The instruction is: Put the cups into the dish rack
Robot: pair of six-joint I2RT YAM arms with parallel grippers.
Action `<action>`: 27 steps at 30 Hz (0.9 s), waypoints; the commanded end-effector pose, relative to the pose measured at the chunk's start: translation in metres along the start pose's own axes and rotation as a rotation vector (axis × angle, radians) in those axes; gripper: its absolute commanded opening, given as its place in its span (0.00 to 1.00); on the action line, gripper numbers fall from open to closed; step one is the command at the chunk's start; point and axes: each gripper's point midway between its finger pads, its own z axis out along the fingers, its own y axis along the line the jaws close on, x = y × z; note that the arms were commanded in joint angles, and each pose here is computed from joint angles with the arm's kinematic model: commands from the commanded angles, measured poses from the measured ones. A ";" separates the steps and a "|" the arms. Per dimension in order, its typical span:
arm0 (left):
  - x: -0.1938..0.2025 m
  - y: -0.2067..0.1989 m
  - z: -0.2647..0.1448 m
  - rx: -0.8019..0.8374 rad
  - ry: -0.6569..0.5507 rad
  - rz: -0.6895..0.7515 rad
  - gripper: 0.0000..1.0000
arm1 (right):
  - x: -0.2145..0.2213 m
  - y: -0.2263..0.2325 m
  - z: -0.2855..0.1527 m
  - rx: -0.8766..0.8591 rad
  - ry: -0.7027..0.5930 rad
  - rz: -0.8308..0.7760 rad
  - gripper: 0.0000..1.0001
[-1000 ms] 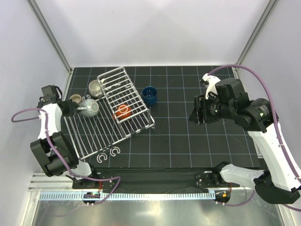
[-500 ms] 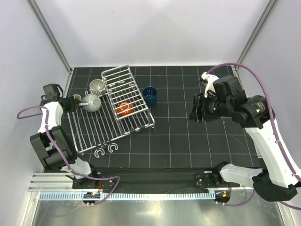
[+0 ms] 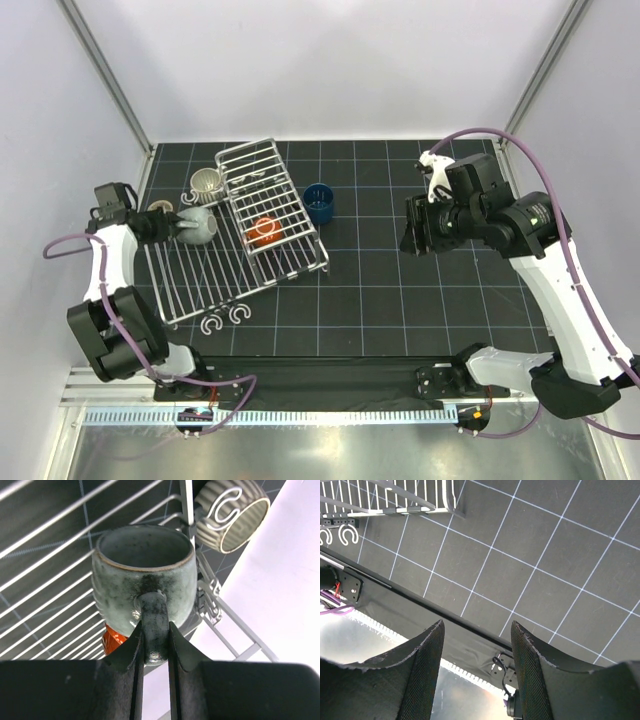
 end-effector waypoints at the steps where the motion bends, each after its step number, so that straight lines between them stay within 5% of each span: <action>1: 0.021 -0.027 -0.028 0.125 0.071 -0.004 0.00 | -0.013 0.002 -0.007 -0.025 -0.053 -0.042 0.58; 15: 0.082 0.006 -0.016 -0.005 0.092 0.180 0.00 | -0.009 0.000 -0.009 -0.024 -0.055 -0.048 0.58; 21: 0.081 0.018 -0.011 0.004 0.118 0.041 0.00 | -0.009 0.000 -0.011 -0.020 -0.059 -0.046 0.58; 27: 0.077 0.014 -0.005 0.006 0.121 0.051 0.00 | -0.010 0.001 -0.013 -0.024 -0.061 -0.044 0.58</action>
